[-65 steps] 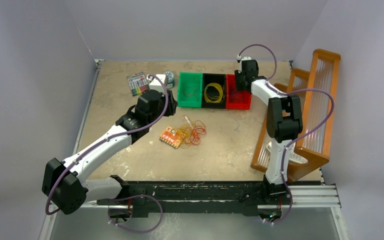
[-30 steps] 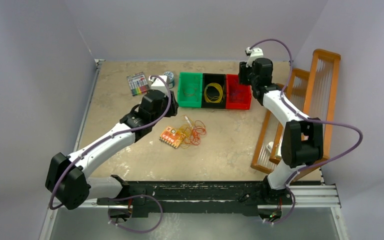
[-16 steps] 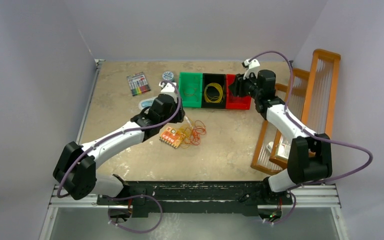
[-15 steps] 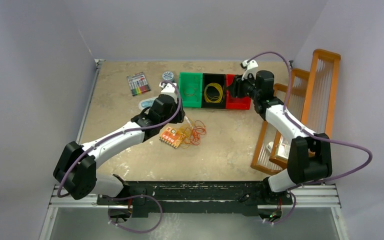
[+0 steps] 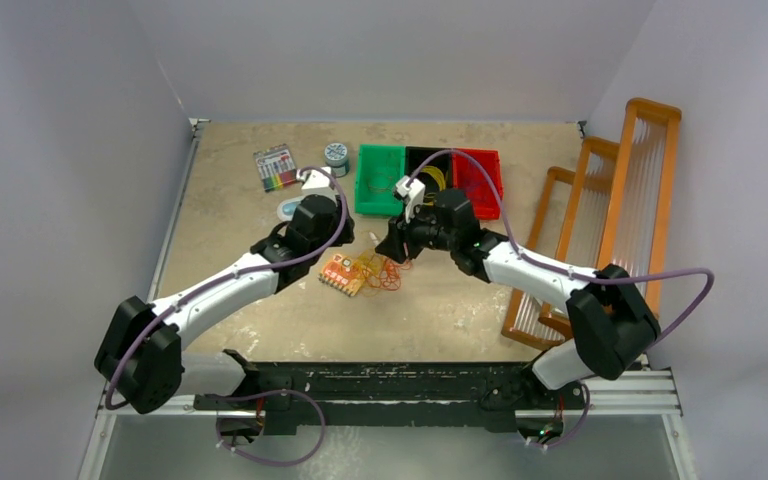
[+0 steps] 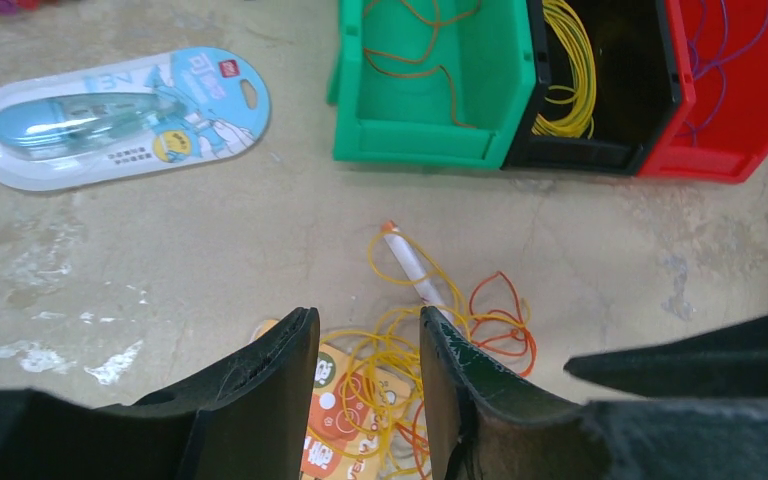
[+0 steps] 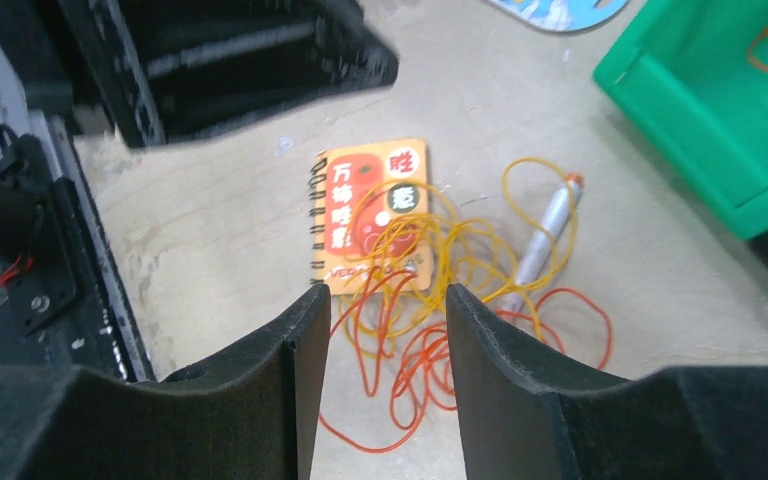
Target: Untangle the cables
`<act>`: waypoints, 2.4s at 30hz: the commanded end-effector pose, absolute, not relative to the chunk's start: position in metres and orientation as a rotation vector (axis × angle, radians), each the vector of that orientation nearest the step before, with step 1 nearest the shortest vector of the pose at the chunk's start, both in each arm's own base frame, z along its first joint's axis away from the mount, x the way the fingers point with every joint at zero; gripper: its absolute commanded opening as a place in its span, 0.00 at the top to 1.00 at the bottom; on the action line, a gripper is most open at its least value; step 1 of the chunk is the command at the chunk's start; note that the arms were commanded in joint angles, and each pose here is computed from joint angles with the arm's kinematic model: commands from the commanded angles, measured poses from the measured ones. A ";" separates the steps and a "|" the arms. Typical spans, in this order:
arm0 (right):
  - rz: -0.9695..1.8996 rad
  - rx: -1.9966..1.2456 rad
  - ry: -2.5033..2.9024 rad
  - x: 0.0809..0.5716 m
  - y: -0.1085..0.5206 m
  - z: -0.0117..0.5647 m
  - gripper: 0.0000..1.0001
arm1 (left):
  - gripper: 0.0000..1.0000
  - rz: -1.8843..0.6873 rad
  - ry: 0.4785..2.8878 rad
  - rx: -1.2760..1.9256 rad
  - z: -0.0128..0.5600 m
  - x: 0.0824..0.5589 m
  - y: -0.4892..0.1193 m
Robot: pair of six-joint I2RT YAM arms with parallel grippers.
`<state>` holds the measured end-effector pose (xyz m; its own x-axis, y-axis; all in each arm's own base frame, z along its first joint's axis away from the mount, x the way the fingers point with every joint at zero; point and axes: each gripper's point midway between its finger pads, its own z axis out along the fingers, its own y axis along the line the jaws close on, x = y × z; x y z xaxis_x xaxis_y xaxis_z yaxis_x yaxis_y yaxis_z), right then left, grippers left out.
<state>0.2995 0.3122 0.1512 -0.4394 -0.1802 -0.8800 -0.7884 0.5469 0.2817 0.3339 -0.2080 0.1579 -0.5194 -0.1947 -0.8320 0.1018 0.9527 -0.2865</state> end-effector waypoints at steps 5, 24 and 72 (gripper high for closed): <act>0.981 -0.807 1.901 0.280 0.324 0.157 0.50 | 0.59 -0.384 1.983 -0.161 0.181 0.343 -0.198; 0.960 -0.824 2.050 0.274 0.331 0.114 0.69 | 0.59 -0.403 1.976 -0.178 0.177 0.341 -0.197; 0.786 -0.507 1.570 0.337 0.317 0.369 1.00 | 0.37 -0.995 1.237 0.098 0.251 0.290 -0.248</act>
